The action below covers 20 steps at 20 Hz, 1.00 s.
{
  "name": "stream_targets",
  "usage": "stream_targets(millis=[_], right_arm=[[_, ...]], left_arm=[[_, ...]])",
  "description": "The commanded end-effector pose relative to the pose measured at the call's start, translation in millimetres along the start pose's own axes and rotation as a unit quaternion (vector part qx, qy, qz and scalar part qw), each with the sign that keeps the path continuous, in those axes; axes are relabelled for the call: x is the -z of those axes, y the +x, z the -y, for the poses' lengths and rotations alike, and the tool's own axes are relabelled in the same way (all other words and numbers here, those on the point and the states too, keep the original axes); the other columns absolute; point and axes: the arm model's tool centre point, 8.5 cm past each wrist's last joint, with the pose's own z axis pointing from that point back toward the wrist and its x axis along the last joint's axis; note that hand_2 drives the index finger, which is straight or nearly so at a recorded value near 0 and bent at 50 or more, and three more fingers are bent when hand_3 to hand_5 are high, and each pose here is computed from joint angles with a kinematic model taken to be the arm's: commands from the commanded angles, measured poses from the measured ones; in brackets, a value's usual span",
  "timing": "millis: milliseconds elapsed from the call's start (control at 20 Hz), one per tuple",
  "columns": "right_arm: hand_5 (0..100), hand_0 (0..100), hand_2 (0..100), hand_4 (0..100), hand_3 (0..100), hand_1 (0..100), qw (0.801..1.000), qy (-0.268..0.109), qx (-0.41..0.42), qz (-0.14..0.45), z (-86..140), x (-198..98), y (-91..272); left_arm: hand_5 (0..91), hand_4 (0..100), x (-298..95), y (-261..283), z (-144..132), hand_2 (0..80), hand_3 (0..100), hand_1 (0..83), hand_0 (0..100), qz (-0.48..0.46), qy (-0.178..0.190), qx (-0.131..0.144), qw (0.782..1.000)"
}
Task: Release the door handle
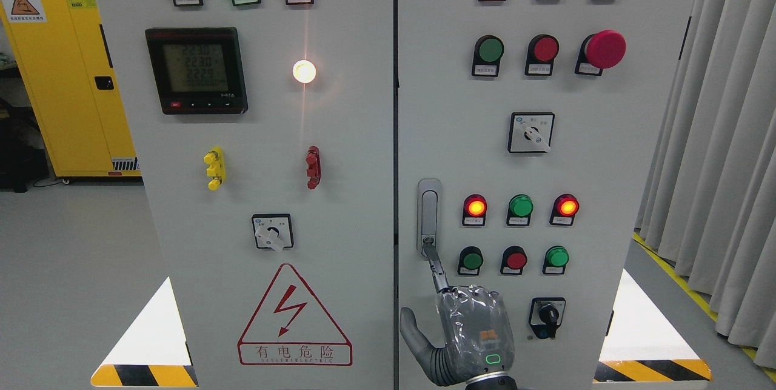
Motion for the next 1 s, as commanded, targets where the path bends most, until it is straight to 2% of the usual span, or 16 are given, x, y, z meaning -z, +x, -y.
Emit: stream_targets(millis=[0,952], right_arm=[[100,55,4,100,100,30,1.000,0.002,0.001,-0.001,-1.1,-0.4,0.1],[100,55,4,100,100,30,1.000,0.007,0.001,-0.005,-4.2,-4.9,-2.1]], left_arm=[[0.0,0,0.0,0.0,0.0,0.0,0,55.6,12,0.000,0.000,0.000,1.000],[0.0,0,0.0,0.0,0.0,0.0,0,55.6,12,0.000,0.000,0.000,1.000]])
